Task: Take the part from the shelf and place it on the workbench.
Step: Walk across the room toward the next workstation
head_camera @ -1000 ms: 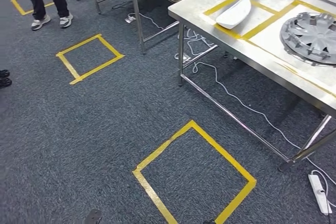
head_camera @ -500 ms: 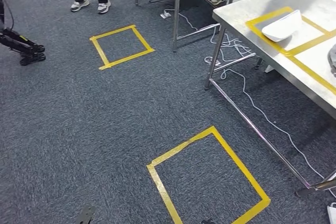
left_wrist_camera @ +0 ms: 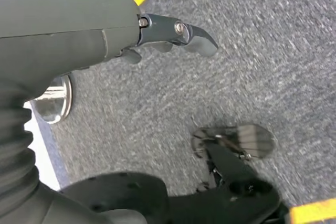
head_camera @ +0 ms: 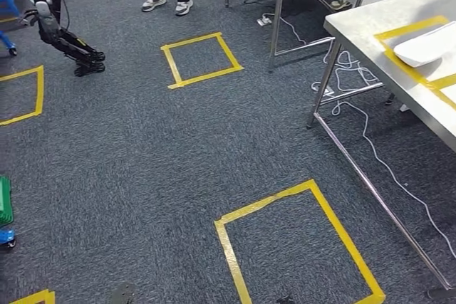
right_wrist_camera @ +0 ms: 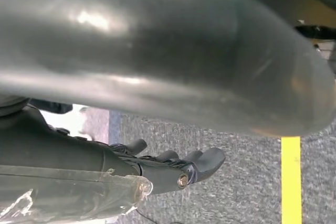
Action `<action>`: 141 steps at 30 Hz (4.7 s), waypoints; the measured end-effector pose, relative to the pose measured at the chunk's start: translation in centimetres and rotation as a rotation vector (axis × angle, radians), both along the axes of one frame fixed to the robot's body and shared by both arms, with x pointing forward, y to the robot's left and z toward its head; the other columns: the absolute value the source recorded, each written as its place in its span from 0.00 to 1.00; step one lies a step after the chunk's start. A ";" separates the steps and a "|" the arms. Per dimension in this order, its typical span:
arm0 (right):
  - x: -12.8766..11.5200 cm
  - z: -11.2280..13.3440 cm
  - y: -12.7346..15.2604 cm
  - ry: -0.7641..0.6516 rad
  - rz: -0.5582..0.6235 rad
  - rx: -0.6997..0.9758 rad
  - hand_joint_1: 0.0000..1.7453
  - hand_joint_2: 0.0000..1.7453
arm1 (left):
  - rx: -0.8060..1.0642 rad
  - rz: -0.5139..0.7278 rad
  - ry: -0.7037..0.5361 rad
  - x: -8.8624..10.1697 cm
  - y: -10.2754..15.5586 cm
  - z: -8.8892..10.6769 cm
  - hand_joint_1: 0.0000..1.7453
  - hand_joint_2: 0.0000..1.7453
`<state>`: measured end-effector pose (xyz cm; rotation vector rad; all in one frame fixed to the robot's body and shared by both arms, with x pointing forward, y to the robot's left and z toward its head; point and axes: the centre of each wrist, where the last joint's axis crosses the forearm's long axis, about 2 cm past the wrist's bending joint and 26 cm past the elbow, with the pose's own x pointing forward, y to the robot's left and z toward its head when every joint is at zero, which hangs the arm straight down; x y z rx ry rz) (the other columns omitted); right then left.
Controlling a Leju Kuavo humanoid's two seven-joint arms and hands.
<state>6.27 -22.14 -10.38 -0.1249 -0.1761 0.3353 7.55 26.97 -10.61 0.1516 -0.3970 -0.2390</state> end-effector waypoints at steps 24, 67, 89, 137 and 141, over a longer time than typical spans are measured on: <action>0.1 0.0 -0.1 -0.002 0.011 -0.001 0.00 0.00 | -0.002 -0.016 0.012 -0.1 -0.3 0.0 0.00 1.00; 0.1 0.0 -0.2 -0.003 0.003 -0.008 0.00 0.00 | -0.007 -0.018 0.022 -0.7 -0.3 -0.1 0.00 0.00; 0.2 0.0 -0.2 -0.007 0.010 -0.010 0.00 0.00 | -0.006 -0.022 0.023 -0.8 -0.4 -0.1 0.00 0.00; 0.3 0.0 -0.3 -0.017 0.013 -0.009 0.00 0.00 | -0.011 -0.018 0.014 -0.1 -0.6 0.0 0.00 0.00; 0.1 0.0 -0.3 -0.011 0.013 -0.010 0.00 0.00 | -0.013 -0.020 0.017 -0.2 -0.7 0.0 0.00 0.00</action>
